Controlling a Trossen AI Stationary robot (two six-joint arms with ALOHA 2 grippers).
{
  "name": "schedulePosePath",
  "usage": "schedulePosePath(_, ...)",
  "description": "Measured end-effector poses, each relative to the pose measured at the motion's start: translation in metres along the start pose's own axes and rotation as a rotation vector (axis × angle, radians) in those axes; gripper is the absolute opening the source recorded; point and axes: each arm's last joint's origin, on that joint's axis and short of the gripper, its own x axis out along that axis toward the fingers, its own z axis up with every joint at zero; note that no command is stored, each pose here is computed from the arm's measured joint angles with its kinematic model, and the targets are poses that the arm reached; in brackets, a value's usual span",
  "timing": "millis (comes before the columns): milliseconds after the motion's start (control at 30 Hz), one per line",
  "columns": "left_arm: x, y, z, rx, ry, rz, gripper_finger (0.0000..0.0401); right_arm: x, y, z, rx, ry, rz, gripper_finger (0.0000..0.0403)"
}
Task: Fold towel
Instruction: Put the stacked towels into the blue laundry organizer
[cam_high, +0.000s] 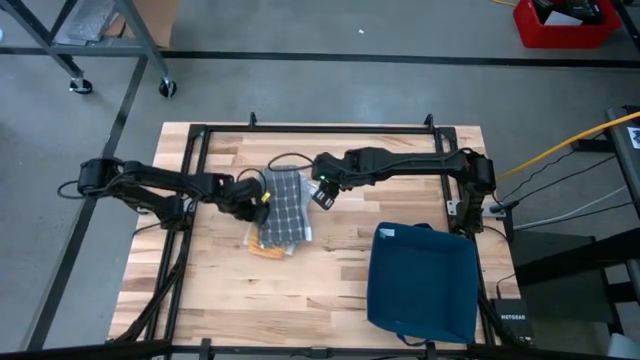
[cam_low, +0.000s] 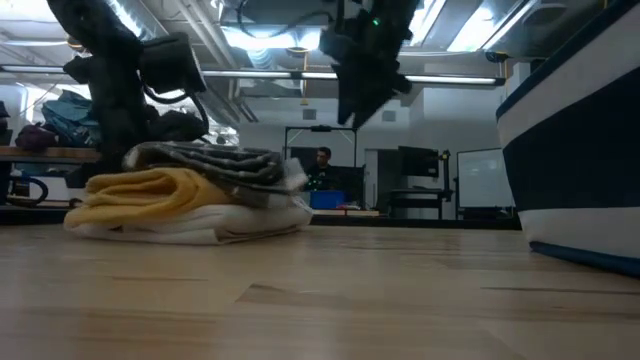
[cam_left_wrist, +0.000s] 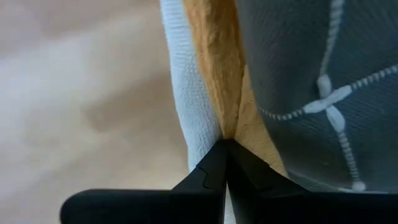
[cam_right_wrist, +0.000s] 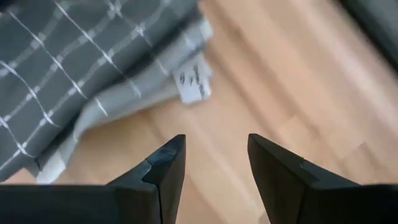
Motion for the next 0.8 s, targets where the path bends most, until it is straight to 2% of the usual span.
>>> schedulePosePath(200, 0.002, -0.017, -0.023, 0.024, 0.019, -0.064, 0.0003, 0.009, 0.000, -0.019, 0.040, 0.060, 0.107, 0.0177)
schedulePosePath(367, -0.007, -0.022, -0.031, 0.053, -0.167, -0.054, 0.0003, 0.019, 0.006, -0.031, 0.035, 0.094, 0.234, 0.0177)
schedulePosePath(467, -0.021, -0.020, -0.031, 0.032, -0.249, -0.078, 0.0003, 0.025, 0.008, -0.037, 0.034, 0.129, 0.301, 0.0177)
schedulePosePath(667, -0.054, -0.009, -0.036, 0.020, -0.313, -0.144, 0.0003, 0.034, 0.010, -0.040, 0.090, 0.118, 0.363, 0.0177)
schedulePosePath(800, -0.067, 0.000, -0.037, 0.089, -0.341, -0.146, 0.0003, 0.038, 0.012, -0.039, 0.184, 0.097, 0.404, 0.0177)
